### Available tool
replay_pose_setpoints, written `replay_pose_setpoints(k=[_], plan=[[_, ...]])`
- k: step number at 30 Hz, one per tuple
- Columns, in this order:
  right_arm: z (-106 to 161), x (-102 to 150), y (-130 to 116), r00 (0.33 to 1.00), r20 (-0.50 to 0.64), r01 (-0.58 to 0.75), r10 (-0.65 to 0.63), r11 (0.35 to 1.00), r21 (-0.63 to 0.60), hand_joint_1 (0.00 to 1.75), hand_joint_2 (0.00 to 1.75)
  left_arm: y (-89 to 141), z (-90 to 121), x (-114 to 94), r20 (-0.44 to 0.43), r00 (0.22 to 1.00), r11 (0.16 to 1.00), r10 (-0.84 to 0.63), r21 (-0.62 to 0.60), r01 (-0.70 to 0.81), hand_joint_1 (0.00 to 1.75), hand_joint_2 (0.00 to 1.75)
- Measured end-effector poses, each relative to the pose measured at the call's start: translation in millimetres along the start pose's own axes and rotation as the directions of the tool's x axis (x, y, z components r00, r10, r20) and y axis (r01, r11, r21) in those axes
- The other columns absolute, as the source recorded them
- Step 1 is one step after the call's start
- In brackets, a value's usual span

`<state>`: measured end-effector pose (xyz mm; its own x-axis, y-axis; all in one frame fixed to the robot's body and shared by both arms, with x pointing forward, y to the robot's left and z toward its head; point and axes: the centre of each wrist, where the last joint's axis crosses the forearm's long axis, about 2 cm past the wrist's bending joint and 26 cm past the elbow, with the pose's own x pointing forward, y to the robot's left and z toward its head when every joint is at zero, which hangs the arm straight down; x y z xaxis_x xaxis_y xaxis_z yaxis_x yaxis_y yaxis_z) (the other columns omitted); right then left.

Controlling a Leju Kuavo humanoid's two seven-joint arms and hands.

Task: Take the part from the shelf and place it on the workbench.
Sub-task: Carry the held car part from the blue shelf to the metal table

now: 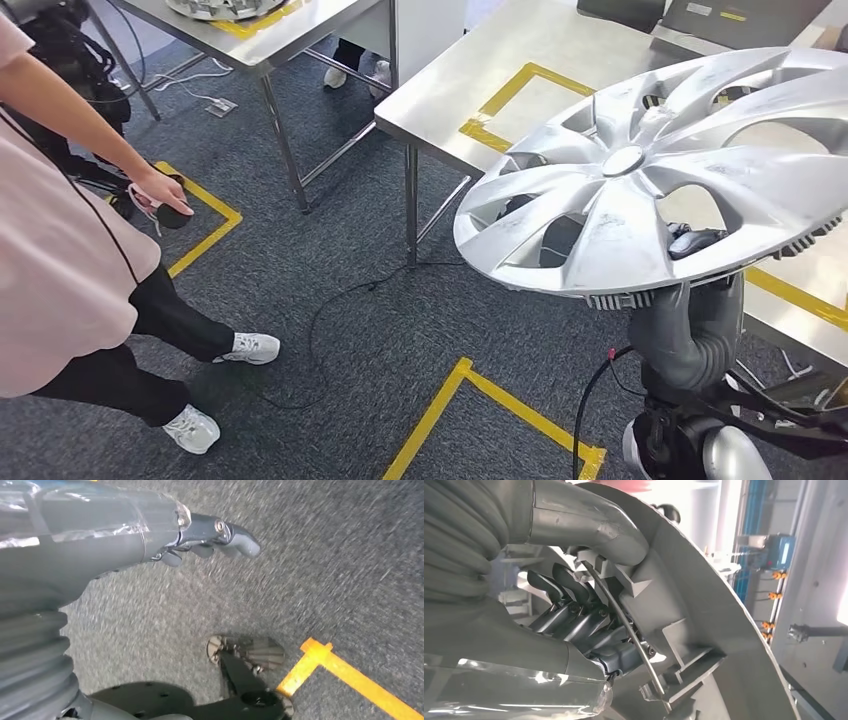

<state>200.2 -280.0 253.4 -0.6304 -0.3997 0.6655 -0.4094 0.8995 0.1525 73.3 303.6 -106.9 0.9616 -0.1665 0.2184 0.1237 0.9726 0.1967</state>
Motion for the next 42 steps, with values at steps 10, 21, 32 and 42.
replay_pose_setpoints(k=[10, 21, 32, 42], plan=[[-0.6, 2.4, 0.5, 1.000, 0.002, -0.006, 0.006, 1.000, 0.002, 1.75, 1.75, -3.4, 0.4, 2.2, -0.003, 1.000, 1.000, -0.001, -0.010, 0.001, 0.00, 1.75], [-1.3, 6.0, 1.4, 1.000, 0.007, -0.014, 0.014, 1.000, 0.002, 1.75, 1.75, -6.6, 0.9, 2.2, -0.002, 1.000, 1.000, -0.004, -0.022, 0.004, 0.00, 1.75], [-5.7, 9.2, 1.2, 1.000, 0.023, -0.019, 0.019, 1.000, 0.013, 1.75, 1.75, -10.0, 1.6, 0.4, -0.002, 1.000, 1.000, -0.004, -0.030, 0.004, 0.00, 1.75], [-6.3, 9.9, 1.2, 0.999, 0.032, -0.019, 0.018, 1.000, 0.019, 1.75, 1.75, -10.5, 1.4, 5.7, 0.002, 1.000, 1.000, -0.003, -0.031, 0.004, 0.00, 1.75]])
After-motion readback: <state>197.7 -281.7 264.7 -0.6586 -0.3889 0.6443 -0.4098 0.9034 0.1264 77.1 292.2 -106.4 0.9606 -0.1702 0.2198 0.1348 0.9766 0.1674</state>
